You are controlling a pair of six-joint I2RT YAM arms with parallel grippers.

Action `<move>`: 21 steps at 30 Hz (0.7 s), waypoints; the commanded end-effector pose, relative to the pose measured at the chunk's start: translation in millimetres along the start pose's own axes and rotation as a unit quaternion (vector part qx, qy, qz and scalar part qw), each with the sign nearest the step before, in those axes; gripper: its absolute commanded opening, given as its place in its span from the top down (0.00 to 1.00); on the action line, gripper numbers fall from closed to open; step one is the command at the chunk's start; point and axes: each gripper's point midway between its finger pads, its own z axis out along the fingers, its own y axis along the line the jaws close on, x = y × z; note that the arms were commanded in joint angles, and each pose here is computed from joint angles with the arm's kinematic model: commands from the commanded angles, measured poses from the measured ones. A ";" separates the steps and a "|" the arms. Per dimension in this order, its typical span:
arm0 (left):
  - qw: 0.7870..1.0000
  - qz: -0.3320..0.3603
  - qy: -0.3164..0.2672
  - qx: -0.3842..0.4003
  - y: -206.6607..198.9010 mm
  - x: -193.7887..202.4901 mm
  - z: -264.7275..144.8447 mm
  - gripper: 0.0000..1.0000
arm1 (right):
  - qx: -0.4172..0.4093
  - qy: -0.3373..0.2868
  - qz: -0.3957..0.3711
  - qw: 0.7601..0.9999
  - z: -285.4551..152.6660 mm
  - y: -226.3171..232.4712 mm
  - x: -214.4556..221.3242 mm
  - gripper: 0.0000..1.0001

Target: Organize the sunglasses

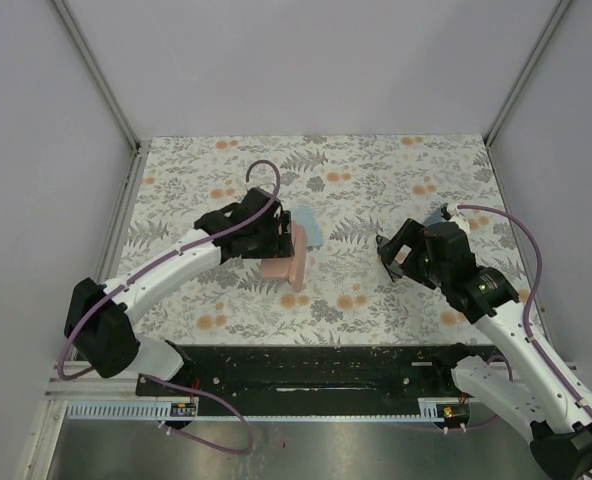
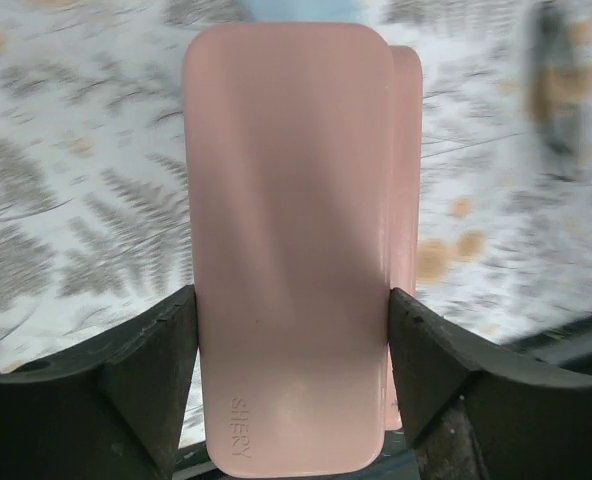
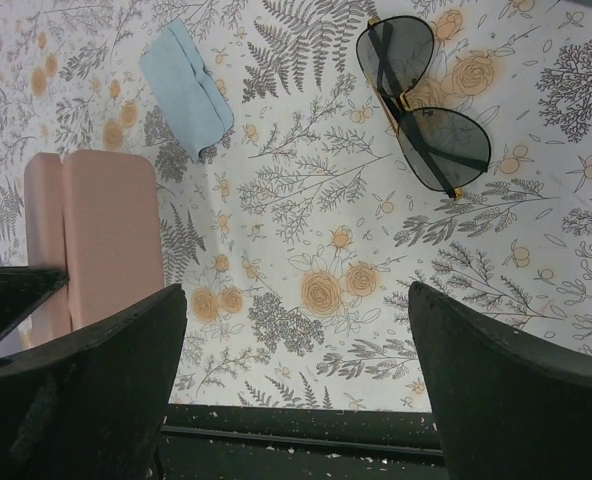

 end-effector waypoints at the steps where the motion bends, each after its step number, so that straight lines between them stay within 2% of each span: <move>1: 0.973 0.066 -0.061 -0.212 45.3 -28.0 -21.9 0.50 | -0.024 -0.004 0.000 1.000 0.3 11.4 -4.3 0.01; 2: 0.951 0.092 -0.066 -0.288 60.0 -29.1 -30.7 0.50 | -0.025 -0.004 0.000 1.000 0.3 11.7 -4.6 0.01; 4: 0.908 0.140 -0.068 -0.389 69.4 -33.6 -44.3 0.50 | -0.025 -0.003 0.000 1.000 1.9 11.7 -4.0 0.01; 7: 0.863 0.182 -0.067 -0.467 65.5 -37.3 -50.8 0.49 | -0.027 0.000 0.001 1.000 3.9 14.0 -3.6 0.01; 9: 0.847 0.203 -0.068 -0.486 57.8 -37.5 -46.5 0.47 | -0.029 0.001 0.002 1.000 4.5 15.6 -3.6 0.01; 17: 0.838 0.238 -0.025 -0.490 44.3 -12.0 -0.6 0.39 | -0.033 -0.008 0.007 0.999 -3.2 16.8 -8.2 0.01; 18: 0.839 0.239 -0.023 -0.488 42.7 -10.8 1.0 0.36 | -0.031 -0.010 0.007 0.999 -3.3 16.0 -9.0 0.00; 21: 0.849 0.234 -0.021 -0.473 34.5 -8.1 5.2 0.01 | -0.025 -0.011 0.007 1.000 -3.5 14.9 -10.3 0.01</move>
